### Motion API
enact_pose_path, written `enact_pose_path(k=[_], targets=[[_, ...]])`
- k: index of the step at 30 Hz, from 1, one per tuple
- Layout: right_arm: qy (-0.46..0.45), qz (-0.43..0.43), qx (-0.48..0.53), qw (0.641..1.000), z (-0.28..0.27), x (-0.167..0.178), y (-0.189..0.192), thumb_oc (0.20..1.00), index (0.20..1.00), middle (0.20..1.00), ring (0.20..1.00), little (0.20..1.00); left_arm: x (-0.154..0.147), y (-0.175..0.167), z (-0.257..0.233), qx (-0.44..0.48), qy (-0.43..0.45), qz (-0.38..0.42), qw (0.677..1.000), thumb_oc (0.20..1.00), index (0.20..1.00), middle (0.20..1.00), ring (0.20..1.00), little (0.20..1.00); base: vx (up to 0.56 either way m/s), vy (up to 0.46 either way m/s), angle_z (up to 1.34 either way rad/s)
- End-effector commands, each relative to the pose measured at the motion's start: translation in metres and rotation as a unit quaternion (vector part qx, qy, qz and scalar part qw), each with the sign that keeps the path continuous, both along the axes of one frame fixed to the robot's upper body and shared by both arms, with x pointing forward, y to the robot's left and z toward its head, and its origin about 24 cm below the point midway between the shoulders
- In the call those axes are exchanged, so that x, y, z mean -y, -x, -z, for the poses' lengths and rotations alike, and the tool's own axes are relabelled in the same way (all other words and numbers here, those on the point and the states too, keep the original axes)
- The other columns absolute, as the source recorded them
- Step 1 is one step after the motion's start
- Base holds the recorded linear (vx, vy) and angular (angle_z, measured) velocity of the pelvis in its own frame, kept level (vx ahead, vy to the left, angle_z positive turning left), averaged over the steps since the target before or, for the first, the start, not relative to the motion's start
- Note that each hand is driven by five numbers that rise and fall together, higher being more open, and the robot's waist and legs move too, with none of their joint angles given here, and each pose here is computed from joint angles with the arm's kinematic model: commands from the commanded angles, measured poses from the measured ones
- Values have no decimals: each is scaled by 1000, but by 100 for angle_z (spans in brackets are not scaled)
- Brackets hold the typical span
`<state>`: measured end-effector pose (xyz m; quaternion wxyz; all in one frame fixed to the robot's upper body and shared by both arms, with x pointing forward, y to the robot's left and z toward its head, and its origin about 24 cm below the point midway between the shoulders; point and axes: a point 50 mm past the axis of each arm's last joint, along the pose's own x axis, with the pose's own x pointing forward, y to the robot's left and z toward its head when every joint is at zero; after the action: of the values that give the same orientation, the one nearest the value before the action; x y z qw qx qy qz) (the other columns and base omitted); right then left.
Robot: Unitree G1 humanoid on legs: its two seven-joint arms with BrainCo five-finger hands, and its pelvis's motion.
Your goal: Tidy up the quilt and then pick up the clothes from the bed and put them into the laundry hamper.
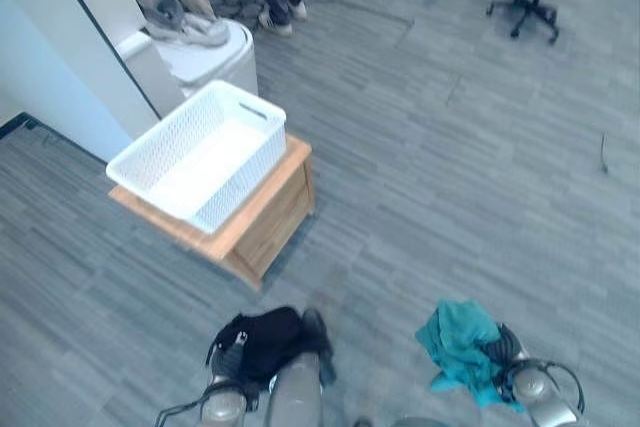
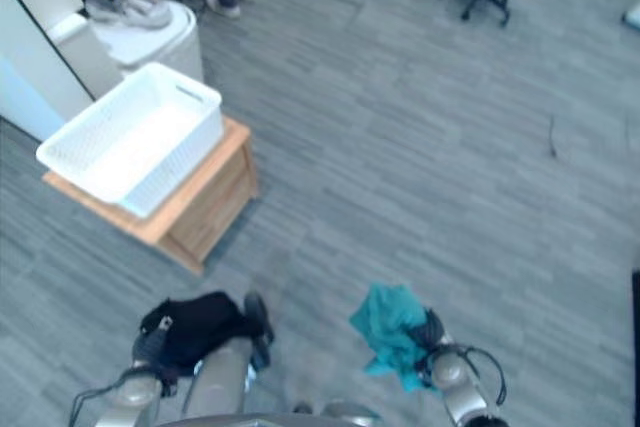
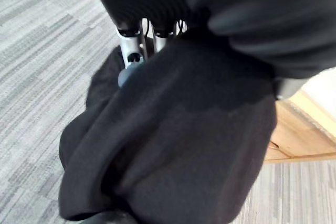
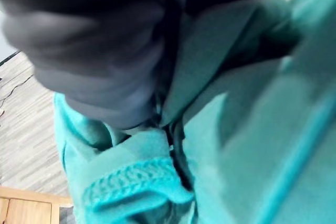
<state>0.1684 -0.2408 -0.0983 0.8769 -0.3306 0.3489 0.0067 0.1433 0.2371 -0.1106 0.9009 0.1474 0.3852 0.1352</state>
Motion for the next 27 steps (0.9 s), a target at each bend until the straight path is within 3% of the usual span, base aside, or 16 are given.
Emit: enact_pose_path(k=[1,9,12,14,18,20,21,23,27], targets=[[13,-11,76,997,-26,6,-24,200,200,200,200,200,-11,-25,-24,61,-57,47,995,200,200,200,200,200,487,86,48],[41,-59,161,984,-62,6,-52,200,200,200,200,200,-2,-65,-45,125,-89,90,984,200,200,200,200,200,583,-203,124],[64,-85,154,982,-63,7,-50,200,200,200,200,200,-10,-56,-36,95,-117,98,984,200,200,200,200,200,283,-172,207],[74,-128,242,959,-105,0,-74,200,200,200,200,200,-10,-58,-40,106,-106,91,985,200,200,200,200,200,293,-320,134],[94,-139,307,937,-139,5,-85,200,200,200,200,200,-3,-51,-34,102,-75,78,989,200,200,200,200,200,148,-152,118],[142,-165,380,899,-190,6,-110,200,200,200,200,200,3,-54,-32,96,-57,82,990,200,200,200,200,200,21,-20,223],[143,-165,380,899,-190,6,-111,200,200,200,200,200,3,-55,-32,96,-56,81,990,200,200,200,200,200,54,9,165],[165,-194,435,864,-234,-4,-134,200,200,200,200,200,4,-49,-29,90,-42,77,992,200,200,200,200,200,146,45,30],[182,-228,479,828,-281,-25,-165,200,200,200,200,200,13,-40,-23,78,-22,91,993,200,200,200,200,200,88,41,14]])
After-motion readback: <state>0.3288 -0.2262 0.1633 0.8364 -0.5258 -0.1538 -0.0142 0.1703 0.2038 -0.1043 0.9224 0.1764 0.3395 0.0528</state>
